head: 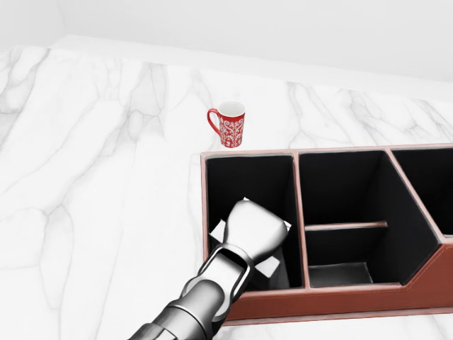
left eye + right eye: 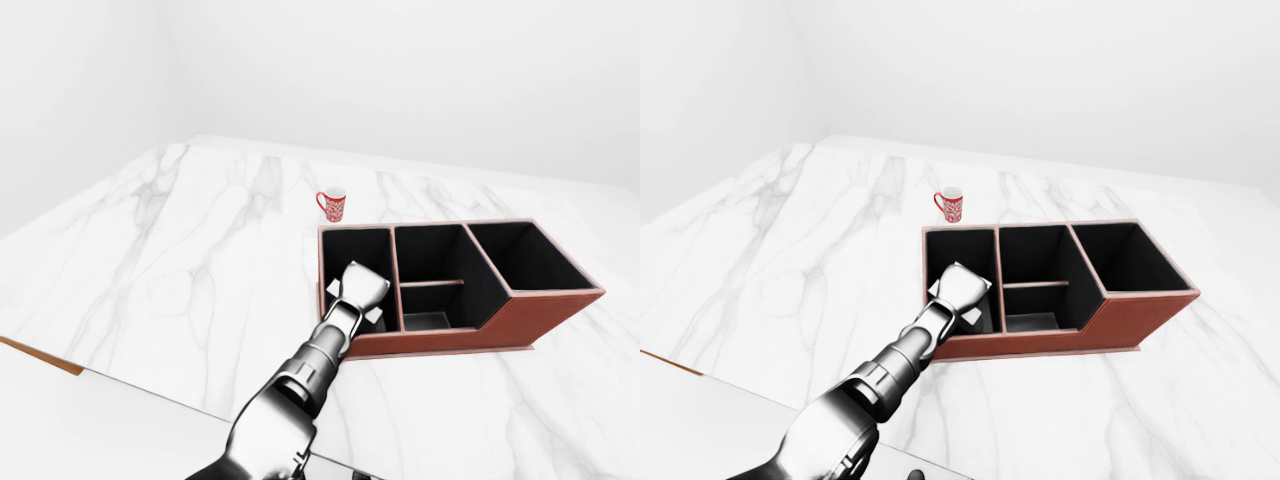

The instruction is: Pick up the book and place it in the left compartment of the caddy.

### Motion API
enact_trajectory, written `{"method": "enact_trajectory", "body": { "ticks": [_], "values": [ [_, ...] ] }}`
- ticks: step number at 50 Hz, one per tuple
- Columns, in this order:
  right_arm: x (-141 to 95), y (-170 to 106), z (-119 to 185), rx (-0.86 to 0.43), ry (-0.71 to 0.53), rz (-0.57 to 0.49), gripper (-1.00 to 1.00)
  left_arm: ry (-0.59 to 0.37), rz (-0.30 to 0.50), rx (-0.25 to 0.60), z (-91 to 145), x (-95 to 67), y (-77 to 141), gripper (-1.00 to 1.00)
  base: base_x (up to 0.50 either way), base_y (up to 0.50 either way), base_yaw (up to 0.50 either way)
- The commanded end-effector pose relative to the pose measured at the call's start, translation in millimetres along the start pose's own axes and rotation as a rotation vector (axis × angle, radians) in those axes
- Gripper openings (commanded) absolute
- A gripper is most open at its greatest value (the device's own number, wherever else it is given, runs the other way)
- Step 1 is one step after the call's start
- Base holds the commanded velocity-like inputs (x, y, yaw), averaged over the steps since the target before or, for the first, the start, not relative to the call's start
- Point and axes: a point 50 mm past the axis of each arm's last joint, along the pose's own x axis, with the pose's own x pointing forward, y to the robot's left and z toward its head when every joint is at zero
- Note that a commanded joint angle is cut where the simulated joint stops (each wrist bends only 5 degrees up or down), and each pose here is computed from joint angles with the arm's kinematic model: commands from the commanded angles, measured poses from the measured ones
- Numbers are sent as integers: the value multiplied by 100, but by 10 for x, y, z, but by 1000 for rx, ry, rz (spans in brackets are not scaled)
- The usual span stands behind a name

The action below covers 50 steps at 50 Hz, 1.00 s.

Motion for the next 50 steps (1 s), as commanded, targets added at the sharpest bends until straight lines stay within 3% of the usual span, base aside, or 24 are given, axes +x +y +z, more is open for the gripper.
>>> {"method": "enact_trajectory", "body": {
  "ticks": [1,25,35,36,37,38,39,41,42,50],
  "values": [
    [-1,-1,10,0,0,1,100,-1,15,-9,28,-27,-78,-100,0,0,0],
    [4,2,-14,-1,1,0,100,4,-62,-62,62,-205,-413,-100,0,0,0],
    [0,-1,-5,-1,1,0,100,17,-60,-87,50,-248,-473,-100,0,0,0],
    [0,1,-6,-1,1,0,100,18,-55,-92,51,-250,-474,-72,0,0,0],
    [-2,-4,7,-2,1,0,100,26,-50,-86,41,-263,-489,-5,0,0,0],
    [-2,-4,8,-2,1,0,100,26,-50,-86,40,-264,-489,-5,0,0,0],
    [1,-1,-4,-1,2,0,100,28,-47,-92,43,-276,-503,47,0,0,0],
    [2,-1,-6,-1,2,0,100,28,-47,-92,43,-276,-503,47,0,0,0],
    [2,2,-13,-2,2,0,100,40,-21,-96,37,-294,-509,100,0,0,0],
    [-3,-1,-3,-3,0,1,100,63,106,-139,40,-370,-422,100,0,0,0]
  ]
}}
